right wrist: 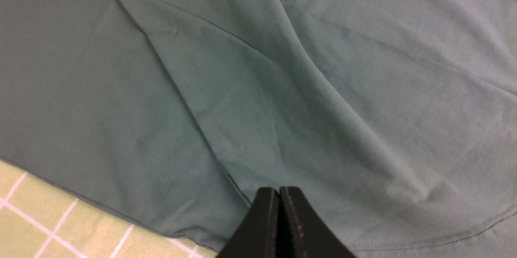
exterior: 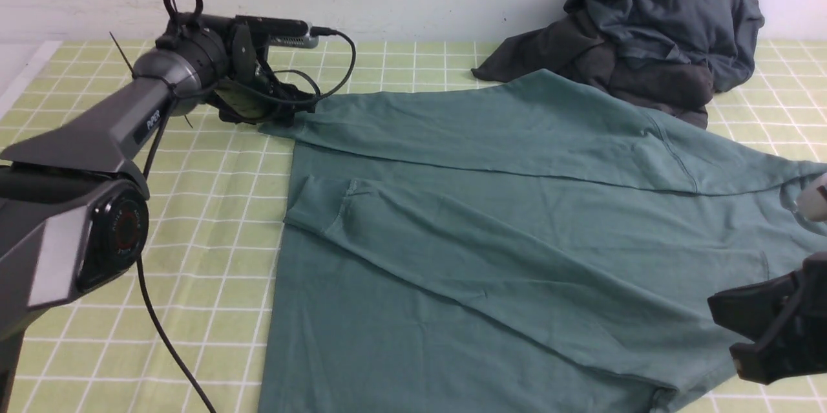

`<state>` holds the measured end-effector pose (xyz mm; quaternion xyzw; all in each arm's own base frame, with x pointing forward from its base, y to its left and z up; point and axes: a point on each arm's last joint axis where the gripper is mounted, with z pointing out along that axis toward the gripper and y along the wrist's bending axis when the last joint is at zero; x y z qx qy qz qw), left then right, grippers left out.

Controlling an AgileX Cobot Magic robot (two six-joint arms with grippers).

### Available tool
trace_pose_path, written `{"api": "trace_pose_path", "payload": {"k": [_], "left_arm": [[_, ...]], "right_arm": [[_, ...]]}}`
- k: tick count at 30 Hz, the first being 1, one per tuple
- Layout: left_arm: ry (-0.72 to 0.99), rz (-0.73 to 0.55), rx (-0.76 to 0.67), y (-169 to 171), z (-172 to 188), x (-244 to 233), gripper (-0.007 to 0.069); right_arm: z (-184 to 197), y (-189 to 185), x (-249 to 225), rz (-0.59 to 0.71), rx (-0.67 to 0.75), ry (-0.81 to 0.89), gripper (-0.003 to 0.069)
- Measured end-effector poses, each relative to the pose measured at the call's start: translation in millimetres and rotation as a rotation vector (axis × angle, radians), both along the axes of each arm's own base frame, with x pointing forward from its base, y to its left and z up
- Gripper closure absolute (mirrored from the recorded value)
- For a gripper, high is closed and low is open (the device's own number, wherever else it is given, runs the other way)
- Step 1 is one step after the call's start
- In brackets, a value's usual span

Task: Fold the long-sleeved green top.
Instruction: Use the left arm to clamp the cuff farthest from it, then use the left arm to drag and drop the cuff onto the cuff closest to the left arm

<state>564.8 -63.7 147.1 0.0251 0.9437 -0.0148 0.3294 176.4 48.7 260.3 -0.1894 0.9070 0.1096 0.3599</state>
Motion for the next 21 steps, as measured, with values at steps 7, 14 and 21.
{"api": "trace_pose_path", "payload": {"k": [7, 14, 21], "left_arm": [[0.086, -0.059, 0.047, -13, 17, -10, 0.0583], [0.079, -0.286, 0.149, -56, 155, -70, 0.0618], [0.000, -0.349, 0.095, -79, 239, -140, 0.0618]], "right_arm": [[0, 0, 0, 0.023, -0.020, -0.011, 0.0669], [-1, 0, -1, 0.032, -0.021, 0.001, 0.0669], [4, 0, -6, 0.038, -0.017, -0.014, 0.0669]]}}
